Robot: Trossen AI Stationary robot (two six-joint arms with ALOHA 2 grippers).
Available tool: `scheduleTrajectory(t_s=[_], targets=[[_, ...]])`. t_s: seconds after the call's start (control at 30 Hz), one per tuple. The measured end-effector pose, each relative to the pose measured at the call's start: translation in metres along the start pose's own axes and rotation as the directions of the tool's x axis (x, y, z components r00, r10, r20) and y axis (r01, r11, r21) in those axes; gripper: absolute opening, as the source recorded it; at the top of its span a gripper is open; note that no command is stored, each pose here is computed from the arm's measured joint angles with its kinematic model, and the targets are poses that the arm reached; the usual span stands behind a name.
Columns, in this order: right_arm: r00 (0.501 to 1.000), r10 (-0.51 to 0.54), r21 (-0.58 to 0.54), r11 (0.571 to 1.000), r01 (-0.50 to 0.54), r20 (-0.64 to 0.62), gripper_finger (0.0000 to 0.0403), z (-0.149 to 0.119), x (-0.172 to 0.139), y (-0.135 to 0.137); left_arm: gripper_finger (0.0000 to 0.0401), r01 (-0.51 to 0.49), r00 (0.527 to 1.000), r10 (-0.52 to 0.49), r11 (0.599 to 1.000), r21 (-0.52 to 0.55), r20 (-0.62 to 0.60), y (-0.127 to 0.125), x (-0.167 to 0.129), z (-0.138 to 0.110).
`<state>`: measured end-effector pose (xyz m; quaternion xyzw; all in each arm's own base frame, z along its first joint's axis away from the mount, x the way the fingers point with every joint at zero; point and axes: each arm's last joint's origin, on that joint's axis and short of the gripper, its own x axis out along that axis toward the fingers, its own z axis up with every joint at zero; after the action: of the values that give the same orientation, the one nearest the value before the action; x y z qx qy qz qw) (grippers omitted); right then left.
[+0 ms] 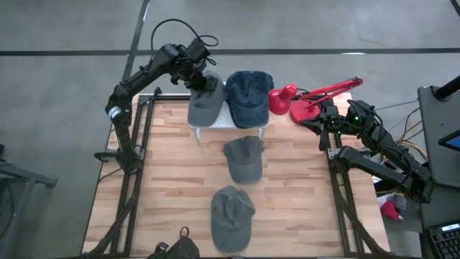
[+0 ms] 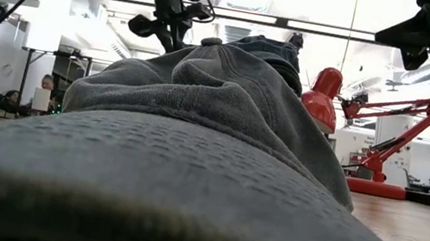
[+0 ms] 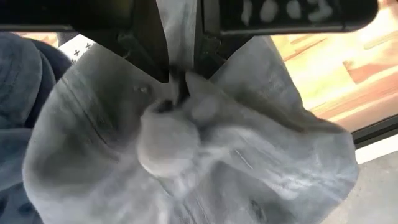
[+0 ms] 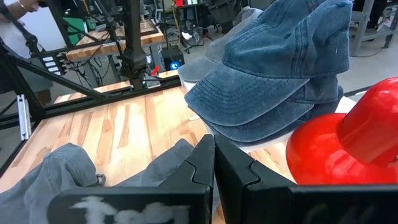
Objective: Pick & Place hat
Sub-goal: Put the bottom left light gray cap on the shelf
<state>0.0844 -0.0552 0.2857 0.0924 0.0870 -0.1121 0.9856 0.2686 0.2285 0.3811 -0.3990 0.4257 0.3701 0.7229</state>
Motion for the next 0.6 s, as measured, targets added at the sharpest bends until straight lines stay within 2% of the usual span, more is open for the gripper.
scheduleTrajectory(t_s=[0.27, 0.47, 0.6], targets=[[1.000, 0.000, 0.000, 1.000, 0.000, 0.000, 0.0008, 0.0000, 0.0000, 0.0000, 0.0064, 0.014, 1.000, -0.014, 1.000, 0.013, -0.009, -0.0004, 0.0000, -0.0003], [1.000, 0.000, 0.000, 1.000, 0.000, 0.000, 0.0008, 0.0000, 0.0000, 0.0000, 0.0009, 0.022, 1.000, -0.022, 0.999, 0.026, -0.013, -0.0006, 0.0000, -0.0004], [1.000, 0.000, 0.000, 1.000, 0.000, 0.000, 0.0008, 0.0000, 0.0000, 0.0000, 0.0002, 0.022, 1.000, -0.022, 0.999, 0.024, -0.012, -0.0007, -0.0006, -0.0004]])
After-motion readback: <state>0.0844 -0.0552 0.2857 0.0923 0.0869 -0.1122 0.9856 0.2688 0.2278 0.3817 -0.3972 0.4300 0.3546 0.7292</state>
